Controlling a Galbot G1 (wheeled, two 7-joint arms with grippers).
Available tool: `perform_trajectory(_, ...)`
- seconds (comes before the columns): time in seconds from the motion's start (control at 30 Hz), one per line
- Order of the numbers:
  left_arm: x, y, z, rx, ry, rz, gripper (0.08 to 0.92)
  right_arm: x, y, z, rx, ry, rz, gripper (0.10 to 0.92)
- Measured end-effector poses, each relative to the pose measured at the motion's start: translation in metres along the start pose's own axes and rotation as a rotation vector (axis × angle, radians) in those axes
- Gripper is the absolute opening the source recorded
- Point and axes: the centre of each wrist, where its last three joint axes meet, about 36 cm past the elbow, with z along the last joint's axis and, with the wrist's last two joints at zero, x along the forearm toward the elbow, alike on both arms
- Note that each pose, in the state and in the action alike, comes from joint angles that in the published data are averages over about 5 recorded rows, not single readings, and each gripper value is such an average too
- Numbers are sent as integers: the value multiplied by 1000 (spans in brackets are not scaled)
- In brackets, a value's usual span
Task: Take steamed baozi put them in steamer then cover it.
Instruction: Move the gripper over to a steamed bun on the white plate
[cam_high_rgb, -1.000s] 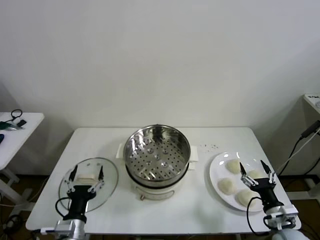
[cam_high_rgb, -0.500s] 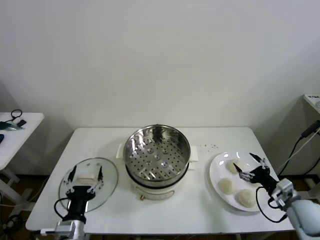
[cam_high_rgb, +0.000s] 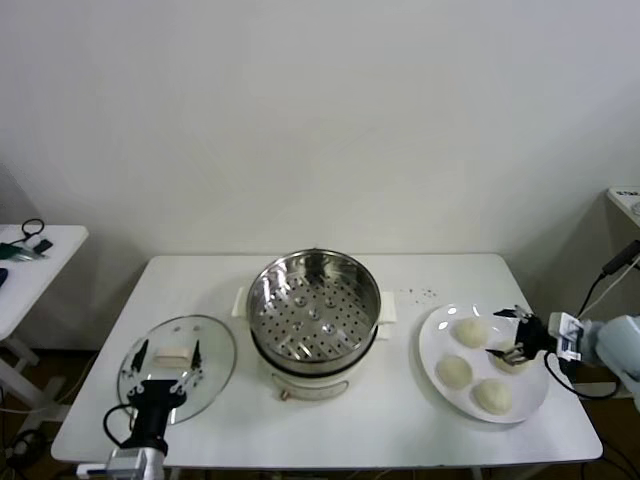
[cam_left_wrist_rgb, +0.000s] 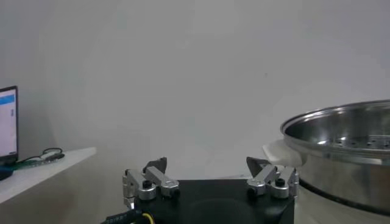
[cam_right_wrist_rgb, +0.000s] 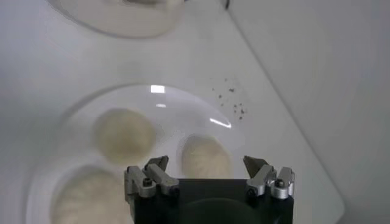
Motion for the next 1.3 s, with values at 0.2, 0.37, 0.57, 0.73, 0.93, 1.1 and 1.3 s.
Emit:
perform_trajectory(0.2, 2, 1, 2, 1, 13, -8, 823, -12, -34, -18, 81, 88, -95, 823)
perform_trajectory(0.37, 4, 3, 5, 1, 24, -17, 823, -28, -53, -34, 130, 144, -154, 823)
perform_trajectory(0.57, 3, 6, 9, -4, 35, -25, 823, -53, -66, -46, 167, 205, -216, 823)
perform_trajectory(0.73, 1, 7, 11, -4, 41, -27, 823, -70, -75, -54, 186, 238, -238, 823)
perform_trajectory(0.93, -3, 7, 13, -5, 44, -28, 823, -83, -89, -66, 198, 253, -243, 823)
perform_trajectory(1.1, -5, 7, 15, -6, 47, -28, 823, -95, -93, -72, 210, 263, -260, 823)
perform_trajectory(1.3, -7, 7, 19, -7, 53, -29, 823, -106, -95, -78, 221, 270, -283, 823)
